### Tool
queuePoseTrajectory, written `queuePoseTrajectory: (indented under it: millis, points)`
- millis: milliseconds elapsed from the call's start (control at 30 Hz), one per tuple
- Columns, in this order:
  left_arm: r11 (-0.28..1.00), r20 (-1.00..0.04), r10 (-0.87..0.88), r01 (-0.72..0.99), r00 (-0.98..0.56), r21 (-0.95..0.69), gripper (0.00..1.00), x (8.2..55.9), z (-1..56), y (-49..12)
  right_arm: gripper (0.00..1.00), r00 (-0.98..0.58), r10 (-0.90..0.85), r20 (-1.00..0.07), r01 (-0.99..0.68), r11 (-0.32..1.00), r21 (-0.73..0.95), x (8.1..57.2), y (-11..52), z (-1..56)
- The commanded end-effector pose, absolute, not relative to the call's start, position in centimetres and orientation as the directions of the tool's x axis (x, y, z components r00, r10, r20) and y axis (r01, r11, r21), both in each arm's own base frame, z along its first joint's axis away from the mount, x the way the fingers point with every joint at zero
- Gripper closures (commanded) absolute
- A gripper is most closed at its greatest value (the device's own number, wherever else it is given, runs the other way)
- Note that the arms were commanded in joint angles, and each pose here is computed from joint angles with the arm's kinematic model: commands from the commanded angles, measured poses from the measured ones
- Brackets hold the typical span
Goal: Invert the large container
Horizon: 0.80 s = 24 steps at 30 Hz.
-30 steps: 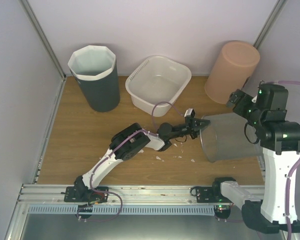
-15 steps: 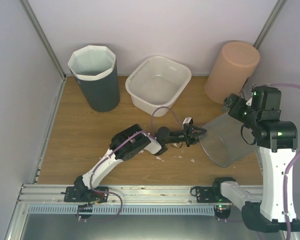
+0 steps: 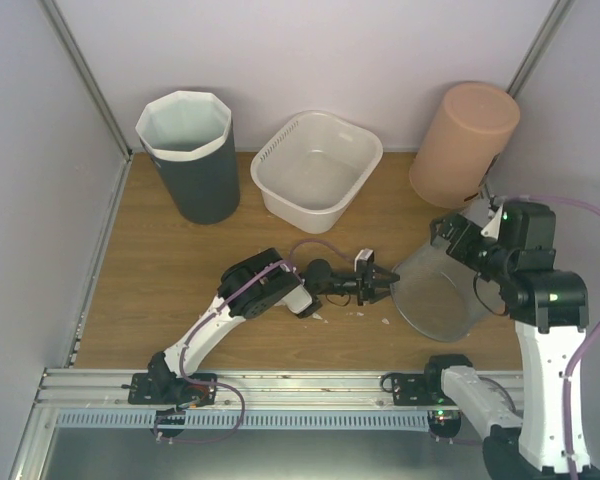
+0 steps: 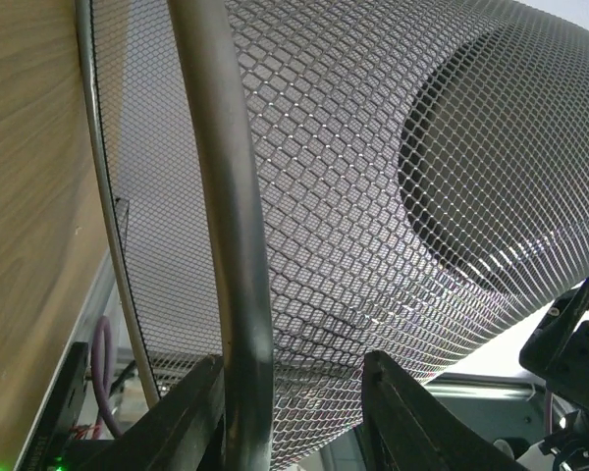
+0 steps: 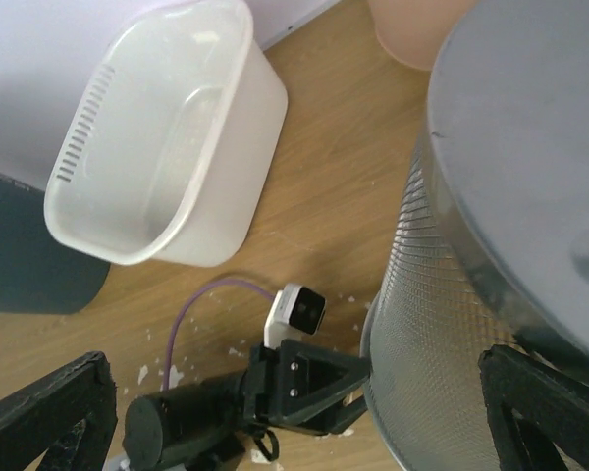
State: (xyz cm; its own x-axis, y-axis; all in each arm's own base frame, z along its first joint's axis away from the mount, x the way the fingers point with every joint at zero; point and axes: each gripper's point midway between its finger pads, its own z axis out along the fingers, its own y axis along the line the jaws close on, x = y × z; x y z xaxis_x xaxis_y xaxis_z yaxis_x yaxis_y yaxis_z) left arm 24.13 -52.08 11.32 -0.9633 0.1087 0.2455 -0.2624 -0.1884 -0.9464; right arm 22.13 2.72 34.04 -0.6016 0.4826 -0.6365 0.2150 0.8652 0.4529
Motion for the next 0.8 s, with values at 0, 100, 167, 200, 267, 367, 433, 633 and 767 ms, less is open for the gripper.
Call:
queuePoseTrajectory:
  millis: [0, 100, 167, 200, 267, 367, 433, 633, 767]
  points:
    - [-0.406, -0.022, 0.164, -0.047, -0.986, -0.913, 0.6, 21.9, 15.7, -50.3, 0.0, -0.62, 0.515, -0.593, 0.198, 0.833, 0.516, 20.5, 3.8, 33.0]
    - [-0.393, -0.034, 0.18, -0.04, -0.983, -0.919, 0.59, 22.0, 14.8, -50.8, 0.0, -0.645, 0.525, -0.555, 0.22, 0.824, 0.522, 19.8, 4.0, 31.2]
    - [-0.377, -0.05, 0.192, -0.026, -0.98, -0.926, 0.59, 21.9, 14.2, -51.1, 0.0, -0.658, 0.529, -0.536, 0.217, 0.815, 0.537, 19.6, 4.4, 30.5]
    - [-0.365, -0.055, 0.199, -0.022, -0.979, -0.931, 0.59, 21.8, 13.8, -51.1, 0.0, -0.661, 0.533, -0.528, 0.219, 0.81, 0.543, 19.5, 4.5, 30.2]
    - [-0.326, -0.058, 0.22, -0.017, -0.974, -0.945, 0.58, 21.5, 12.8, -51.2, 0.0, -0.667, 0.538, -0.515, 0.211, 0.8, 0.561, 19.4, 4.9, 29.7]
    - [-0.257, -0.052, 0.238, -0.011, -0.97, -0.966, 0.58, 21.1, 11.2, -50.8, 0.0, -0.678, 0.538, -0.5, 0.212, 0.795, 0.568, 19.1, 5.1, 28.8]
    - [-0.215, -0.043, 0.249, -0.012, -0.968, -0.976, 0.56, 20.8, 10.3, -50.5, 0.0, -0.684, 0.537, -0.494, 0.216, 0.795, 0.566, 19.0, 5.1, 28.3]
    - [-0.072, -0.019, 0.282, -0.002, -0.959, -0.997, 0.49, 19.8, 8.4, -49.6, 0.0, -0.704, 0.529, -0.474, 0.233, 0.803, 0.549, 18.6, 5.1, 26.8]
    - [0.051, 0.008, 0.295, 0.007, -0.955, -0.999, 0.46, 19.5, 6.8, -49.1, 0.0, -0.72, 0.526, -0.452, 0.247, 0.803, 0.542, 18.3, 5.1, 25.3]
